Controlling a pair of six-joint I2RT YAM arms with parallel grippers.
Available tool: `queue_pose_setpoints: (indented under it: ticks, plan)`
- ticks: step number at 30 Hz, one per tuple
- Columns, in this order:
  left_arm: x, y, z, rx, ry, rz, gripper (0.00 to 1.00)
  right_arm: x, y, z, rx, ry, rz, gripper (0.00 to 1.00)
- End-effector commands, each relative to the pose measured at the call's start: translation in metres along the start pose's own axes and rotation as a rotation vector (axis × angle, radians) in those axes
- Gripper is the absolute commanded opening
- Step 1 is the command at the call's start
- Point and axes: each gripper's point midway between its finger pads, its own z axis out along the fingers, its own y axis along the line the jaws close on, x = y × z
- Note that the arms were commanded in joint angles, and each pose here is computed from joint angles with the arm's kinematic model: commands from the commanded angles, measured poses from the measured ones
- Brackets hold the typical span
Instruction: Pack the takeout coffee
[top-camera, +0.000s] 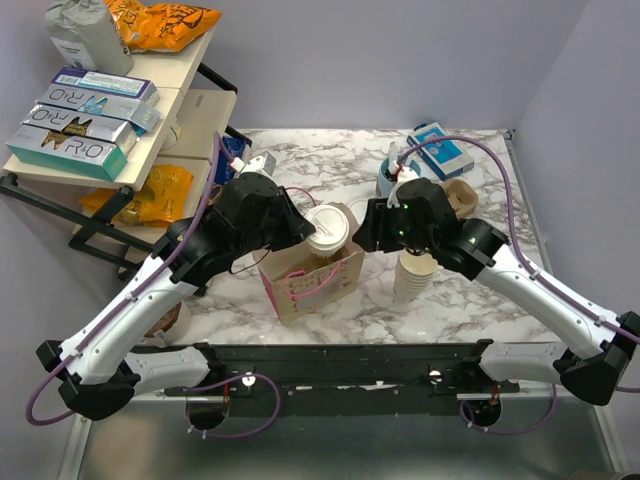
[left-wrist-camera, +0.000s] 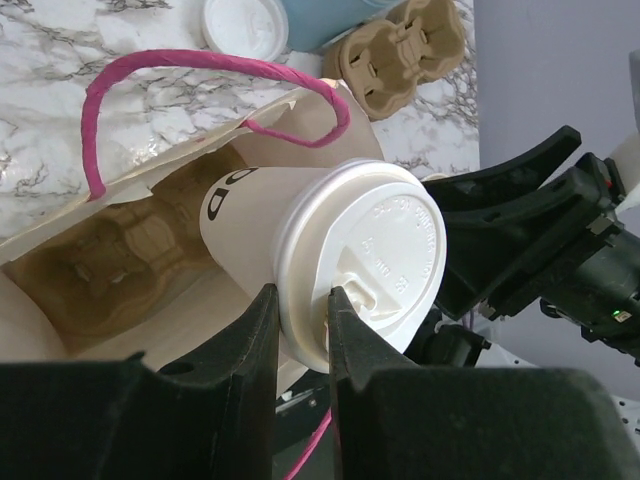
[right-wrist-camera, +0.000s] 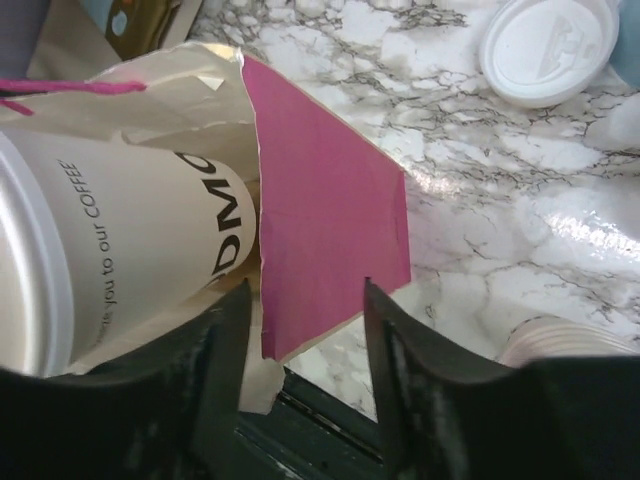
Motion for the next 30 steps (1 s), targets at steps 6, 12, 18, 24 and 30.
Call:
queue_pose_setpoints:
  ticks: [6, 12, 18, 24, 30]
  plan:
    - [0.002, 0.006, 0.014, -0.011, 0.003, -0.064, 0.0, -0.05, -0.026, -0.055, 0.107, -0.29, 0.026, 1.0]
    - [0.006, 0.011, 0.032, -0.028, 0.029, -0.071, 0.0, -0.052, -0.041, -0.074, 0.135, -0.391, 0.01, 1.0]
    - [0.019, 0.021, 0.052, -0.036, 0.083, -0.103, 0.0, -0.047, -0.051, -0.079, 0.164, -0.407, 0.005, 1.0]
    - [0.027, 0.035, 0.063, -0.076, 0.095, -0.117, 0.0, -0.043, -0.057, -0.076, 0.189, -0.397, -0.021, 1.0]
    - [0.033, 0.048, 0.069, -0.108, 0.084, -0.126, 0.0, -0.037, -0.065, -0.07, 0.224, -0.384, -0.031, 1.0]
